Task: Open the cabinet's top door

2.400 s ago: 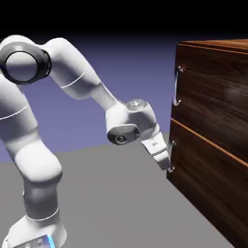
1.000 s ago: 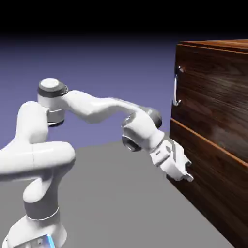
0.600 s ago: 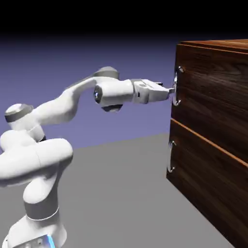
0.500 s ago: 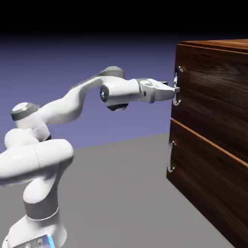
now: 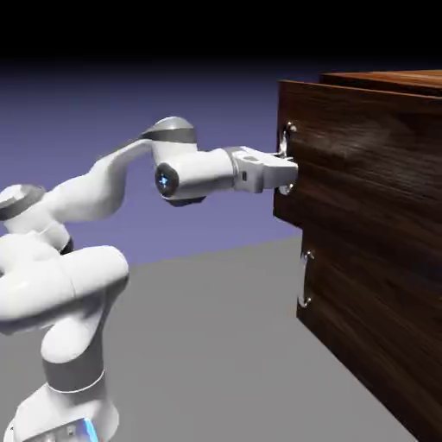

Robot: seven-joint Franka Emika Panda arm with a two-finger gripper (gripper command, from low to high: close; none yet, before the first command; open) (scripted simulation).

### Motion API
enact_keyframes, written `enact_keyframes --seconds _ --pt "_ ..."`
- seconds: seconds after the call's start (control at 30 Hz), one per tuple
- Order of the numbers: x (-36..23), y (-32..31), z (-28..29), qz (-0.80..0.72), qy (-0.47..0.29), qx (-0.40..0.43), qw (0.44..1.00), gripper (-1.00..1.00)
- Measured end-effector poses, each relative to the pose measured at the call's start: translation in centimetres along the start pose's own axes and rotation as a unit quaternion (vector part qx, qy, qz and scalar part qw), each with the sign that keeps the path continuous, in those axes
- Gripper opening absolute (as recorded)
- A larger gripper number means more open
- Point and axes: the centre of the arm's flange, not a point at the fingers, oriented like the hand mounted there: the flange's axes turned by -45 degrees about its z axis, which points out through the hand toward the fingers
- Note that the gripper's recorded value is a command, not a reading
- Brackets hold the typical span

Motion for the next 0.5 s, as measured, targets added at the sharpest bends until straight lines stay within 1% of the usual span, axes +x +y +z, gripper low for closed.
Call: enact_keyframes --seconds 0.23,0.5 --pt "0.0 2.7 -6.5 0.000 0.000 0.076 0.997 -1.00" --pt "0.0 6.0 -12.1 0.000 0.000 0.144 0.990 -1.00"
